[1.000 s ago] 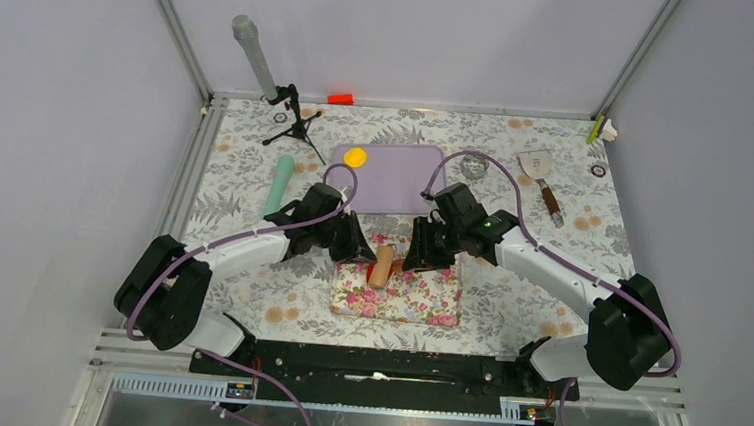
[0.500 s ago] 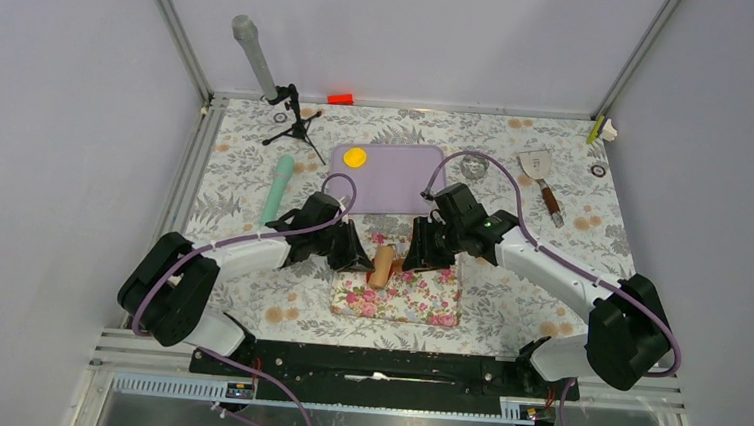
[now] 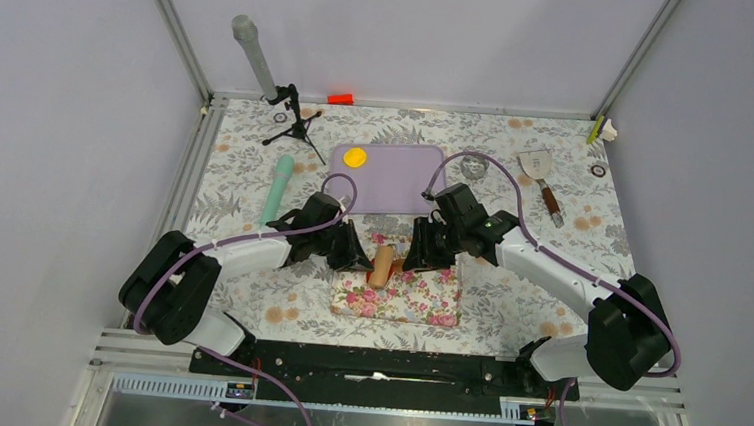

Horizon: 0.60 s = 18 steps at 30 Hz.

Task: Roll out the dumpling wrappers from the dough
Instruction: Flatten out the dough on the work surface.

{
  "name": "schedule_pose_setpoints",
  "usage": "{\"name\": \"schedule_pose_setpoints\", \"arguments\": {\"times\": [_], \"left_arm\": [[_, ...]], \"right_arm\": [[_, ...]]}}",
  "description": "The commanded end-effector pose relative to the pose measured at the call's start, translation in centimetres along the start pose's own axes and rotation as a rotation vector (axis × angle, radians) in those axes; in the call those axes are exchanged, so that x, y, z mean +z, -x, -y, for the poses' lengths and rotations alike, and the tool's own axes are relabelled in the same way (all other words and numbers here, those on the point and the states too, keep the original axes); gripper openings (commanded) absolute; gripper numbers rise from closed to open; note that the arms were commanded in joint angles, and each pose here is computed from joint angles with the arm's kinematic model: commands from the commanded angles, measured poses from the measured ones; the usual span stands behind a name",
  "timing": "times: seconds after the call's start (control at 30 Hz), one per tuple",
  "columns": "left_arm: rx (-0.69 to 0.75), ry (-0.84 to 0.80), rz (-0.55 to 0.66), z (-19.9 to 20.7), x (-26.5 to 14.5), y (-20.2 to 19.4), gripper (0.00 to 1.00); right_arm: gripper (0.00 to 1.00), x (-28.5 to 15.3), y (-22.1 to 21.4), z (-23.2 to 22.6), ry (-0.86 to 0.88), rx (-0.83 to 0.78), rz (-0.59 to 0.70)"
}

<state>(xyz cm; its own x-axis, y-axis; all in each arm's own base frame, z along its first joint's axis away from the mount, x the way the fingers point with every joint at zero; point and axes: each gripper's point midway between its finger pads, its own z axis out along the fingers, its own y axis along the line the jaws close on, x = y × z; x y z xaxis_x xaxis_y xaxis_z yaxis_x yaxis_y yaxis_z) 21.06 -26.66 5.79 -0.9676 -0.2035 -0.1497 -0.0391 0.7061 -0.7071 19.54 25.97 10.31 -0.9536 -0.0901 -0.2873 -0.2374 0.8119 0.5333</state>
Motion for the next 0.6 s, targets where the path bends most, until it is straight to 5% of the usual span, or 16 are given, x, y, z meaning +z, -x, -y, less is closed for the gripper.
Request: {"name": "schedule_pose_setpoints", "arguments": {"times": [0.0,0.57], "left_arm": [[0.015,0.077,0.037,-1.7,0.0,0.4,0.03],[0.089,0.182,0.076,-2.8,-1.7,1.0,0.03]], "right_arm": [[0.0,-0.1,-3.0,4.2,-0.155,0.029,-0.096],[0.0,-0.5,-3.5,4.6,-0.164,0.033,-0.108]]}}
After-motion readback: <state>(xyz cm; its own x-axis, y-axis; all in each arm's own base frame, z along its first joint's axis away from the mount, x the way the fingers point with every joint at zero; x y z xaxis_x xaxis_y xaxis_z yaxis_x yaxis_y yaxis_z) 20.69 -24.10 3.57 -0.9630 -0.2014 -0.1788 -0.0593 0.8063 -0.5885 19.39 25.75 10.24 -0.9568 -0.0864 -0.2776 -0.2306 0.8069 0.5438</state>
